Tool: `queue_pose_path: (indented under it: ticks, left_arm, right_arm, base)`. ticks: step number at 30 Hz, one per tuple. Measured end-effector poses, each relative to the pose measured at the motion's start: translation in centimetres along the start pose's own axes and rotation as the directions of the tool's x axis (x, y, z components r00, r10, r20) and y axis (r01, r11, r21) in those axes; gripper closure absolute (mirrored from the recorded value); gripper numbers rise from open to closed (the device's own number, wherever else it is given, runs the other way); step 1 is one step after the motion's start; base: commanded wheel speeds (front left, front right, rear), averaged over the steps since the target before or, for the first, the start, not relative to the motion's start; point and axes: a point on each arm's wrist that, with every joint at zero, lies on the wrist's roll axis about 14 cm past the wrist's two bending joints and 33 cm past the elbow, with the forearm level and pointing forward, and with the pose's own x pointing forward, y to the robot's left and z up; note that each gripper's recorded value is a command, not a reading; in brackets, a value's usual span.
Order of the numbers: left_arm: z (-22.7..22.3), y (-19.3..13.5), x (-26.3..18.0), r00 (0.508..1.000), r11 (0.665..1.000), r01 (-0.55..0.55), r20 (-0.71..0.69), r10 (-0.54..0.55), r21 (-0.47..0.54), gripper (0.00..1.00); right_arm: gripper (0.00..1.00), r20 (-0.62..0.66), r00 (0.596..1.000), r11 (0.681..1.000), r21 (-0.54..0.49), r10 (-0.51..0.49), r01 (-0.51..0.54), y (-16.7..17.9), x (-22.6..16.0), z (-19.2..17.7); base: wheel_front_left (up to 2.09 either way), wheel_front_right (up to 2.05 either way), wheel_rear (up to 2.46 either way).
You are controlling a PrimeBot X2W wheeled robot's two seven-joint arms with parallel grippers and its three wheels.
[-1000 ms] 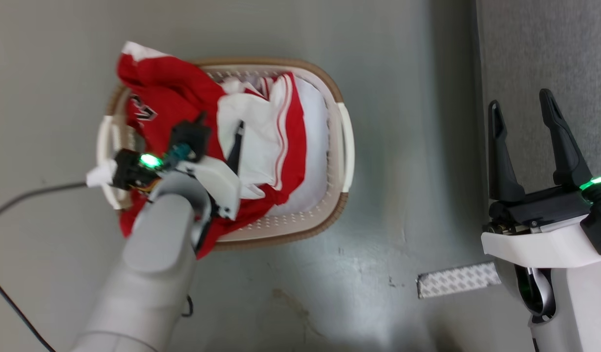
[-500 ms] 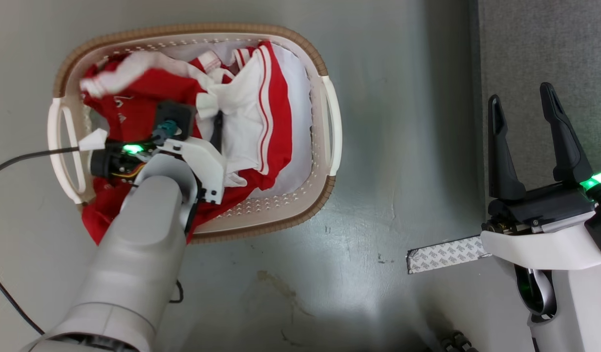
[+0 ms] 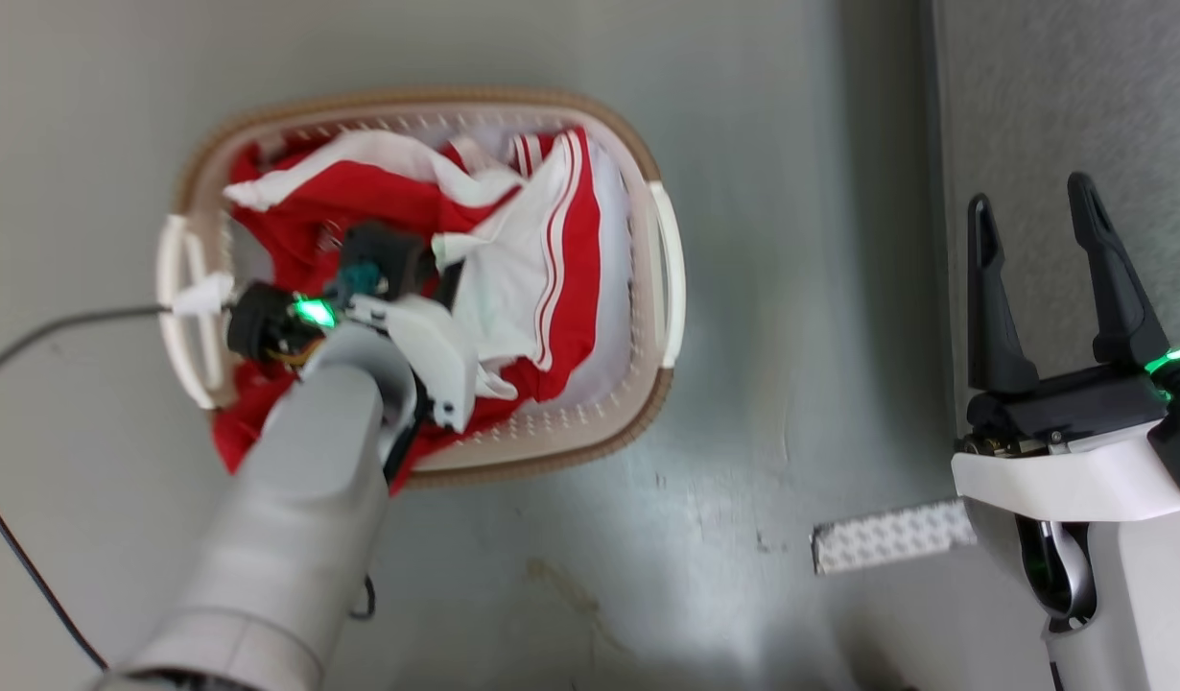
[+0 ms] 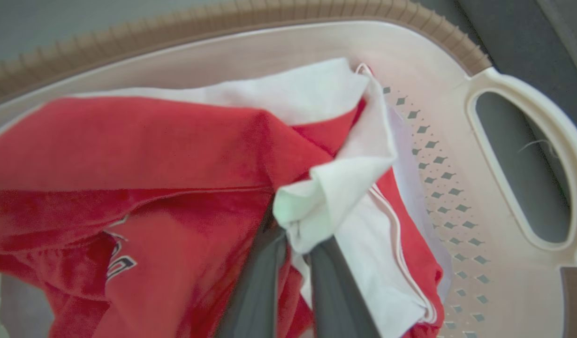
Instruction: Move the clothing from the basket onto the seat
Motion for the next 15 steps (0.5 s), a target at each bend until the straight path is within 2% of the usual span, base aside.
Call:
queue_pose_path:
  ticks: [6,15]
  left_arm:
    - [4.1,-0.6,-4.0,0.991,0.999,-0.02,0.132,0.026,-0.047,1.0]
    - [10.8,-3.4,-13.2,0.928,0.998,-0.026,0.369,0.046,-0.058,1.0]
  right_arm:
    - [0.0,0.039,0.999,1.0,0.008,0.009,-0.009,0.8,-1.3,2.7]
    - [0.0,0.093,0.995,0.998,0.038,0.044,-0.048,3.2,-6.1,7.0]
  base:
    - [0.0,0.0,0.0]
    - [0.0,0.0,0.0]
